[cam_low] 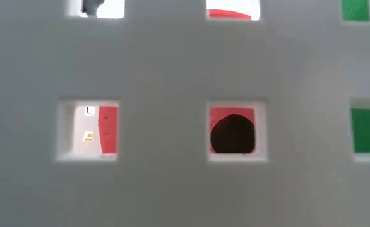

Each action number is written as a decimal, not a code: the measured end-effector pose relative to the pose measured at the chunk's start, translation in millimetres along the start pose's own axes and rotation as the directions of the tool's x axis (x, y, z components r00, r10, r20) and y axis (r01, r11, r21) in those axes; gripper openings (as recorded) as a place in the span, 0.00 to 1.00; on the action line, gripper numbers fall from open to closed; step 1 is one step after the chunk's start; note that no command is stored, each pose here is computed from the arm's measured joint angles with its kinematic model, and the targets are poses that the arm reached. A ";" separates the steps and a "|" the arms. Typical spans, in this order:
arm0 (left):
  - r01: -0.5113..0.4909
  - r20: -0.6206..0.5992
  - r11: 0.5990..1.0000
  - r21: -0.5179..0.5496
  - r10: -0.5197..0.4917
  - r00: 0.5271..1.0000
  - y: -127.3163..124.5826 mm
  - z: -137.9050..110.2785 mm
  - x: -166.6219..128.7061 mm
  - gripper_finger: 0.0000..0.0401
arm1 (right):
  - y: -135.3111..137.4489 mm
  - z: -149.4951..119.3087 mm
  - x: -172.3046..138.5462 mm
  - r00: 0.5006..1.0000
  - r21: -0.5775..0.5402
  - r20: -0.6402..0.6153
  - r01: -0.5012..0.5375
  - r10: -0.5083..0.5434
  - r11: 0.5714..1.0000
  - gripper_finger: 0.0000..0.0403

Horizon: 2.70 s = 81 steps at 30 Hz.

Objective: Pick & Place Toys
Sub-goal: Put the light blue game piece into the red bin

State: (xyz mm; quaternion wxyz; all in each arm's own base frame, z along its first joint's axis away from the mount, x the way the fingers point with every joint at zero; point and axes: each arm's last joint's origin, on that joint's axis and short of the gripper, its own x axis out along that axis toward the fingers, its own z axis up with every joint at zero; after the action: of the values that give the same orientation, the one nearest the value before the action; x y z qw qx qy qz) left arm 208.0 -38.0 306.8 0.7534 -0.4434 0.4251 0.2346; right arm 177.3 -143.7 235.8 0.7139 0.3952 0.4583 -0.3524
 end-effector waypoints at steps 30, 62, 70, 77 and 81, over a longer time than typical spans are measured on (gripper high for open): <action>-0.256 -0.204 0.955 0.150 0.284 0.937 8.3 -35.2 23.4 0.65 | -3.0 13.8 70.4 0.971 -0.058 -0.202 0.120 -0.129 0.991 0.33; -0.248 -0.202 0.957 0.149 0.275 0.940 7.6 -34.8 23.5 0.65 | 15.8 10.9 63.6 0.988 -0.124 -0.135 0.057 -0.074 0.991 0.33; -0.249 -0.198 0.957 0.149 0.275 0.941 7.6 -34.7 23.6 0.65 | 24.3 8.5 66.9 0.992 -0.152 -0.123 0.020 -0.039 0.988 0.33; -0.247 -0.198 0.958 0.148 0.274 0.941 7.4 -34.6 23.6 0.65 | 24.7 8.4 67.0 0.991 -0.153 -0.129 0.005 -0.025 0.988 0.33; -0.246 -0.197 0.958 0.148 0.273 0.942 7.2 -34.6 23.6 0.65 | 25.1 8.2 67.0 0.990 -0.151 -0.139 -0.013 -0.008 0.988 0.33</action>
State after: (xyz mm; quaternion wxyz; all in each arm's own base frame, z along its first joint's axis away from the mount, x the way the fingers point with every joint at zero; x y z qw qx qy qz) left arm 200.2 -65.0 275.0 0.6908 -0.3597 0.5726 0.2561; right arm 224.3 -149.4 181.6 0.7087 0.3640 0.5317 -0.2873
